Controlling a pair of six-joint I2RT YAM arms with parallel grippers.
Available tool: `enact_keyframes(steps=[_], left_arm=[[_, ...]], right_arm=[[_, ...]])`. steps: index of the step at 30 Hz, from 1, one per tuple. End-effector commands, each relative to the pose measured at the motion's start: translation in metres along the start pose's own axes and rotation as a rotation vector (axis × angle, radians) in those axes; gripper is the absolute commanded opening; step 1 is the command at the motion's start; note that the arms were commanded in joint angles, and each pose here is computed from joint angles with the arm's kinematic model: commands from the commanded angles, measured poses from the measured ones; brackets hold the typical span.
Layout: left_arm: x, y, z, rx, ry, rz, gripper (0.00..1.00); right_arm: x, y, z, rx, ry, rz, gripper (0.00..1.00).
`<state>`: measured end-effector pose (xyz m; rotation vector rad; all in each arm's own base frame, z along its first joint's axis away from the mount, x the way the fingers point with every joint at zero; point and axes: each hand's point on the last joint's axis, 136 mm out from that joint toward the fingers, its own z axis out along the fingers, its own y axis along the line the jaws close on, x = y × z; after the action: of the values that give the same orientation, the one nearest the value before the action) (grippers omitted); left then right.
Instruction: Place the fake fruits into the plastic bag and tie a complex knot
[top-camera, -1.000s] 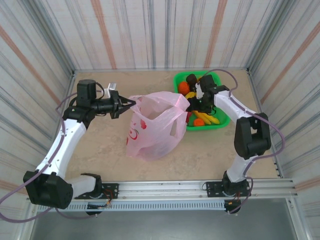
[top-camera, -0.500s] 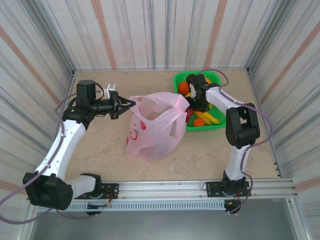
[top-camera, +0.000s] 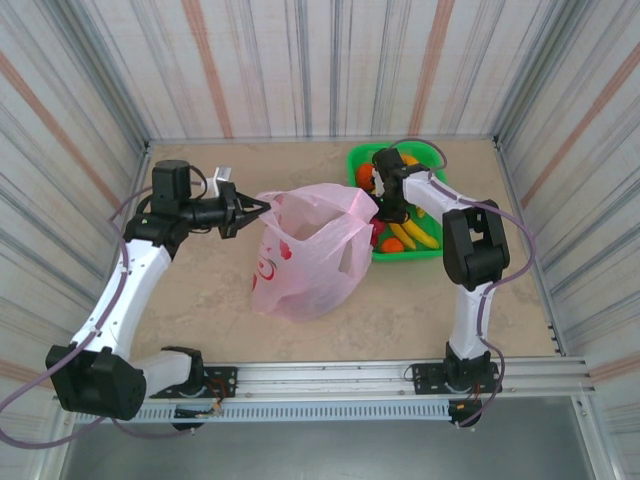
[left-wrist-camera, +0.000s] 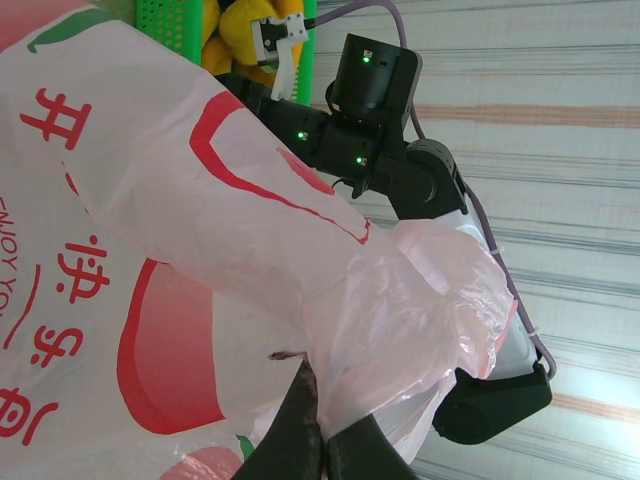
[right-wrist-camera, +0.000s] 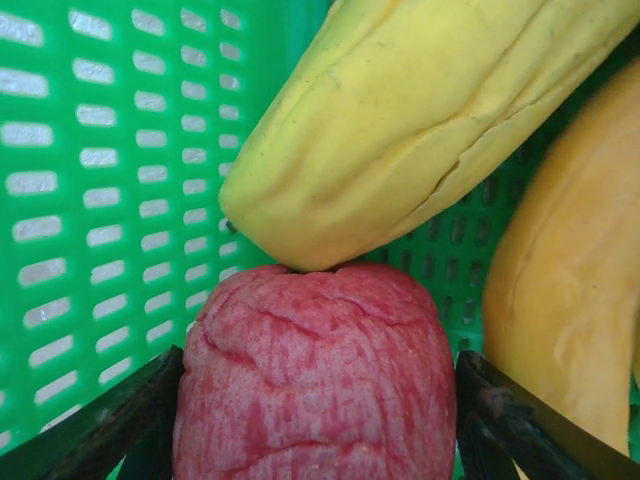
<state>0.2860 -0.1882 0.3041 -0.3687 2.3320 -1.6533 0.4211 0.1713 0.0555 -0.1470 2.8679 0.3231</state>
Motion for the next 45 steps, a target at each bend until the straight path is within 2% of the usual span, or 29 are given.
enact_keyframes(steps=[1,7,23,35,45], left_arm=[[0.006,-0.004,-0.006,0.016,0.008,0.024,0.0],[0.006,-0.005,-0.007,0.019,0.006,0.027,0.0],[0.006,-0.006,-0.007,0.021,0.006,0.028,0.0],[0.005,-0.004,-0.006,0.019,0.005,0.024,0.0],[0.005,-0.004,-0.006,0.02,0.005,0.027,0.0]], right_arm=[[0.013,-0.005,0.001,0.038,0.048,-0.015,0.64],[0.003,-0.003,-0.025,0.03,-0.017,-0.019,0.56],[0.001,-0.009,-0.113,-0.063,-0.249,0.031,0.56],[0.033,-0.002,-0.177,-0.222,-0.406,0.043,0.56],[0.075,0.015,-0.216,-0.355,-0.469,-0.008,0.56]])
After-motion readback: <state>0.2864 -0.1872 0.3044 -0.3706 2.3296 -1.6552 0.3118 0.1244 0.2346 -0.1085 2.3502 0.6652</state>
